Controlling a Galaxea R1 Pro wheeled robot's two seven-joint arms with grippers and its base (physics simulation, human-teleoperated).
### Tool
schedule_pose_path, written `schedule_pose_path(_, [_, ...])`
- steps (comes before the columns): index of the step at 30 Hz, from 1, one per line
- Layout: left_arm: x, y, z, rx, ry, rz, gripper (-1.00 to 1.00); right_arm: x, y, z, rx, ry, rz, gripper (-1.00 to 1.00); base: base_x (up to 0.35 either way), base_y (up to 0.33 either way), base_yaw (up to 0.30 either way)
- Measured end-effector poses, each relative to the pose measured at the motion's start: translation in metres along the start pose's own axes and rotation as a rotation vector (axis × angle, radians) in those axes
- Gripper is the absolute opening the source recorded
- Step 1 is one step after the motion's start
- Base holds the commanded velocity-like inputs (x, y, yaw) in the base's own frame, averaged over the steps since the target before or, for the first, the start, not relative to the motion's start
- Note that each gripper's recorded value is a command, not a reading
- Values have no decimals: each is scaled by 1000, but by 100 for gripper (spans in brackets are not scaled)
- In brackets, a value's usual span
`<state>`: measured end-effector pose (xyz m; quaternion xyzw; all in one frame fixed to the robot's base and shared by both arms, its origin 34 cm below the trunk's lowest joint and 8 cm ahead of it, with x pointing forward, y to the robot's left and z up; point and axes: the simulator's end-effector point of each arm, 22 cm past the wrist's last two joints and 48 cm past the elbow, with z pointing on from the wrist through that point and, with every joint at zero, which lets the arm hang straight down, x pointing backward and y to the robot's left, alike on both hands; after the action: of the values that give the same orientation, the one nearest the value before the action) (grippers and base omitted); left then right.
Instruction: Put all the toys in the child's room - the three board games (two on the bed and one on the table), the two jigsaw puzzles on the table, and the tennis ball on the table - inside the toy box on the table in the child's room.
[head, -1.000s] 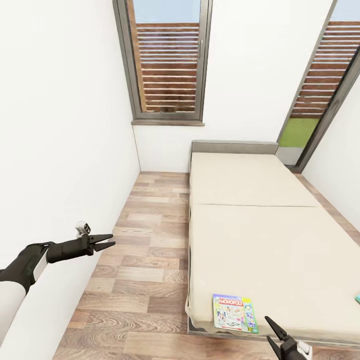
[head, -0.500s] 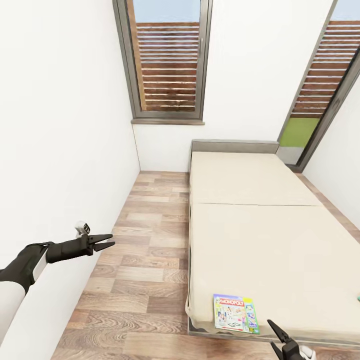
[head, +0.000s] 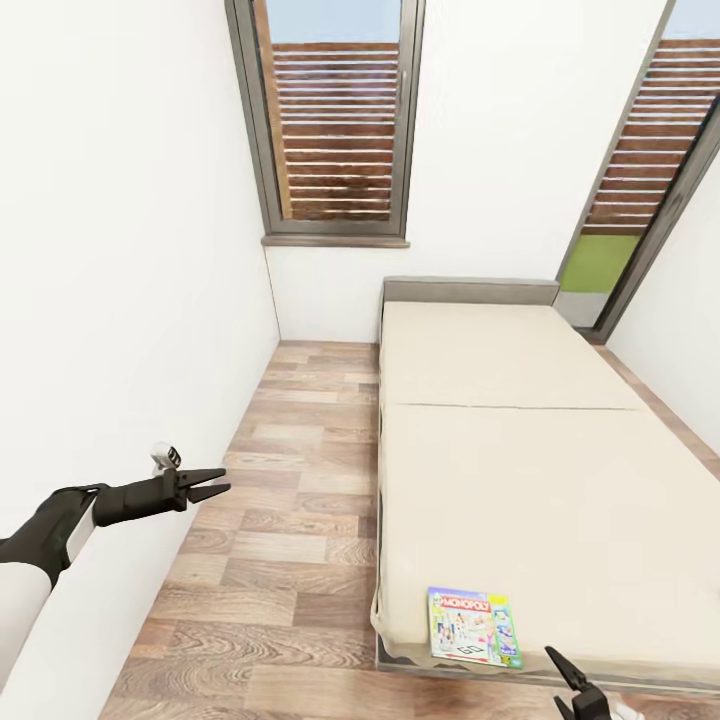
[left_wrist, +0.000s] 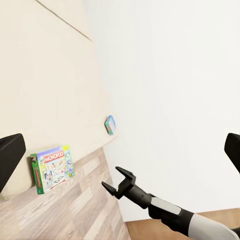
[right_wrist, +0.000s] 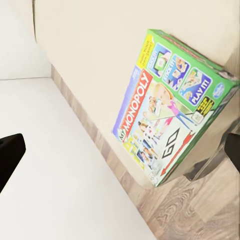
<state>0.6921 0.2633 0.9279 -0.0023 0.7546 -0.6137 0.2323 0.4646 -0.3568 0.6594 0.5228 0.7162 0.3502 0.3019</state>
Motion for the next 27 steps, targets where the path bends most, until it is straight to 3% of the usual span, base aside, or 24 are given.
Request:
schedule_pose_path(8, [2, 10, 2, 1, 0, 0, 100, -1, -18, 6, 46, -6, 1, 100, 0, 0, 0])
schedule_pose_path(27, [9, 34, 6, 1, -1, 1, 100, 3, -37, 25, 46, 1, -1, 100, 0, 0, 0])
